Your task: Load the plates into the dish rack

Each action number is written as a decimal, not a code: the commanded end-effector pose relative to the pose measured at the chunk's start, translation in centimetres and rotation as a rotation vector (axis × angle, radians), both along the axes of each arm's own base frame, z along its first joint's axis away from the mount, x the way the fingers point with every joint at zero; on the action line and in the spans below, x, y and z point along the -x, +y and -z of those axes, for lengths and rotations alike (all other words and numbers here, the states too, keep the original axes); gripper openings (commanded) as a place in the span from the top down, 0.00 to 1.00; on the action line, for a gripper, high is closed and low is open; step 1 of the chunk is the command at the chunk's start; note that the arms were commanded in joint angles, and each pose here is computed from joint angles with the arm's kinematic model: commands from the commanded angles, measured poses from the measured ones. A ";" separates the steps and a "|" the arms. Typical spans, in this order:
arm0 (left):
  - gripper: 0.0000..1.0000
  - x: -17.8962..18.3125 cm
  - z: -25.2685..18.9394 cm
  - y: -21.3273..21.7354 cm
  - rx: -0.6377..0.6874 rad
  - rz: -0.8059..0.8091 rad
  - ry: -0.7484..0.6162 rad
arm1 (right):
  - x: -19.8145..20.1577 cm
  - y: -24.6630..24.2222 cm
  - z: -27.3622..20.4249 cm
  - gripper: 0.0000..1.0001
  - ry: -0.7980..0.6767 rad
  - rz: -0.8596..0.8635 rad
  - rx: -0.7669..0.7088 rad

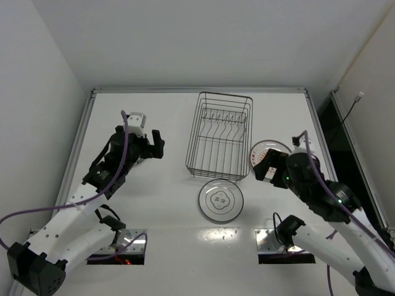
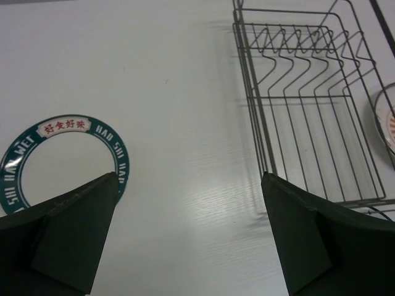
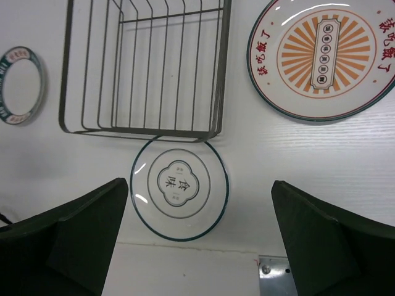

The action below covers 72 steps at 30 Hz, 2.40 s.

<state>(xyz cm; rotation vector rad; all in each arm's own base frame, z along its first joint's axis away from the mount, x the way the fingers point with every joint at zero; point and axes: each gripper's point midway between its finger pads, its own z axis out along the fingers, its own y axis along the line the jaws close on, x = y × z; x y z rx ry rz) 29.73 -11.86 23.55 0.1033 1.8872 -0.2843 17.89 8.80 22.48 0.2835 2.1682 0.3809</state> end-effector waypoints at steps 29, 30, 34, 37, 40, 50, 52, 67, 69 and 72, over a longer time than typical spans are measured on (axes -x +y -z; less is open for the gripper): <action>0.00 -0.7 1.3 -1.9 -0.045 0.043 0.036 | -6.6 -14.9 17.7 0.06 0.385 0.548 -0.400; 0.00 -0.7 1.3 -1.9 -0.045 0.043 0.036 | -6.5 -14.8 18.4 0.09 0.398 0.556 -0.422; 0.00 -0.8 1.3 -1.7 -0.048 0.033 0.035 | -6.1 -13.7 21.1 0.30 0.453 0.553 -0.486; 0.00 -0.9 1.3 -1.5 -0.051 0.023 0.033 | -6.4 -13.7 21.9 0.35 0.455 0.587 -0.520; 0.00 -0.9 1.3 -1.3 -0.055 0.013 0.032 | -6.7 -14.0 22.6 0.40 0.457 0.623 -0.543; 0.00 -1.0 2.1 -1.2 -0.070 0.004 0.054 | -7.1 -13.6 24.8 0.61 0.444 0.752 -0.640; 0.00 -1.0 2.1 -1.2 -0.071 0.004 0.054 | -7.1 -13.6 24.9 0.71 0.436 0.765 -0.653; 0.00 -1.1 2.9 -1.2 -0.084 0.005 0.080 | -12.2 -19.4 3.7 1.00 0.003 0.749 -0.118; 0.00 -1.1 2.9 -1.2 -0.084 0.005 0.080 | -13.2 -18.2 1.1 1.00 -0.034 0.715 -0.056; 0.00 -1.1 2.9 -1.2 -0.084 0.005 0.080 | -15.2 -17.3 -3.5 1.00 -0.114 0.712 0.001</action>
